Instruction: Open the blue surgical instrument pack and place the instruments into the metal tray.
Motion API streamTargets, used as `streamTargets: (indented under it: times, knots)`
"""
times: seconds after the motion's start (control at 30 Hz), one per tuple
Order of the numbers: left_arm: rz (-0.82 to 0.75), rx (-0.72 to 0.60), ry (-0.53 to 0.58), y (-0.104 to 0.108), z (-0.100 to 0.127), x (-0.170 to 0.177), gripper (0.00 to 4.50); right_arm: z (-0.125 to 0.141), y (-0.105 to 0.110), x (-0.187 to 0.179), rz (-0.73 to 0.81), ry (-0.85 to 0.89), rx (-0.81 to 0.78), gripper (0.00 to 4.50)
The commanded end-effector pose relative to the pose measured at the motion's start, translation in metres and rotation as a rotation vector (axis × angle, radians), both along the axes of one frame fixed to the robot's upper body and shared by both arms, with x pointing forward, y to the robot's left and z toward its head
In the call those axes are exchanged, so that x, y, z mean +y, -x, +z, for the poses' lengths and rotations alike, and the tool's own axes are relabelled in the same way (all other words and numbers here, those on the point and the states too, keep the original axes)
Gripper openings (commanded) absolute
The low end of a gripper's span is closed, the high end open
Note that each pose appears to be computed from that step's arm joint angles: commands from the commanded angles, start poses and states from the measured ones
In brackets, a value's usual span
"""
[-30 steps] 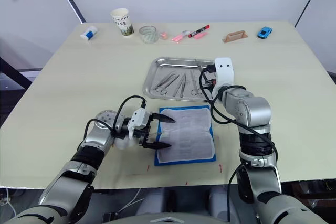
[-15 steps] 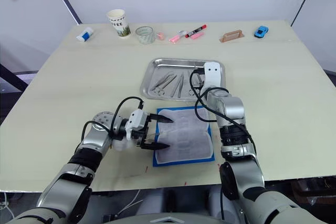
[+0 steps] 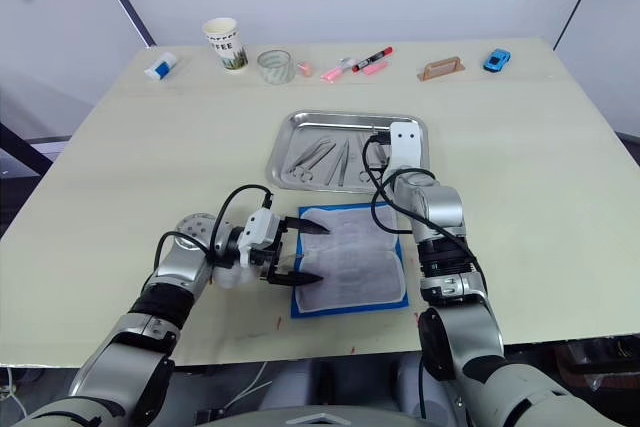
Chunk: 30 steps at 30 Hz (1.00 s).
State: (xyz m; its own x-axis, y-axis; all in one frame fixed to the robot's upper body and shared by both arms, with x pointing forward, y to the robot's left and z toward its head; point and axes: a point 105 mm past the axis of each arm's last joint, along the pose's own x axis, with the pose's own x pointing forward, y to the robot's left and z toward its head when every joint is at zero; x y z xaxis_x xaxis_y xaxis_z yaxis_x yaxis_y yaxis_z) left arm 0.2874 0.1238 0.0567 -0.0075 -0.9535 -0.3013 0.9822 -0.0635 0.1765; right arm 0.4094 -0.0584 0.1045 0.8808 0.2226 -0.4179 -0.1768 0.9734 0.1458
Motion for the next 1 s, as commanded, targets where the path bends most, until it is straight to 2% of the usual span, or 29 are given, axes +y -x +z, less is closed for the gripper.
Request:
streamTargets:
  times: [0.03,0.2,0.27,0.3,0.4,0.43,0.47,0.5,0.63,0.7,0.8,0.9,1.0]
  knots:
    - [0.006,0.099,-0.034,0.012,-0.024,0.002,4.5,0.018,-0.006,0.002,0.001,-0.005,-0.064,0.08]
    - [0.008,0.1,-0.034,0.013,-0.024,0.002,4.5,0.017,-0.005,0.003,0.005,-0.009,-0.061,0.08]
    - [0.008,0.101,-0.034,0.013,-0.024,0.002,4.5,0.017,-0.005,0.003,0.007,-0.009,-0.061,1.09]
    - [0.008,0.101,-0.034,0.013,-0.024,0.002,4.5,0.017,-0.005,0.003,0.006,-0.01,-0.062,1.28]
    - [0.008,0.101,-0.033,0.013,-0.024,0.002,4.5,0.019,-0.005,0.002,0.008,-0.01,-0.071,2.54]
    - [0.008,0.101,-0.032,0.013,-0.024,0.002,4.5,0.022,-0.005,0.002,0.008,-0.017,-0.082,2.73]
    - [0.009,0.101,-0.032,0.013,-0.024,0.002,4.5,0.023,-0.004,0.001,0.009,-0.022,-0.089,3.29]
    - [0.01,0.101,-0.03,0.013,-0.024,0.002,4.5,0.028,-0.002,0.002,0.027,-0.026,-0.121,3.42]
    - [0.026,0.098,0.002,0.012,-0.018,0.002,4.5,0.047,0.015,0.016,0.179,-0.048,-0.271,3.42]
    - [0.041,0.094,0.026,0.012,-0.013,0.003,4.5,0.062,0.032,0.022,0.29,-0.106,-0.419,3.42]
    - [0.065,0.084,0.057,0.012,-0.006,0.005,4.5,0.071,0.05,0.018,0.364,-0.182,-0.534,3.42]
    - [0.094,0.074,0.111,0.013,0.005,0.004,4.5,0.073,0.066,0.01,0.455,-0.169,-0.617,3.42]
    - [0.134,0.069,0.161,0.013,0.018,0.005,4.5,0.068,0.079,0.003,0.56,-0.186,-0.609,3.42]
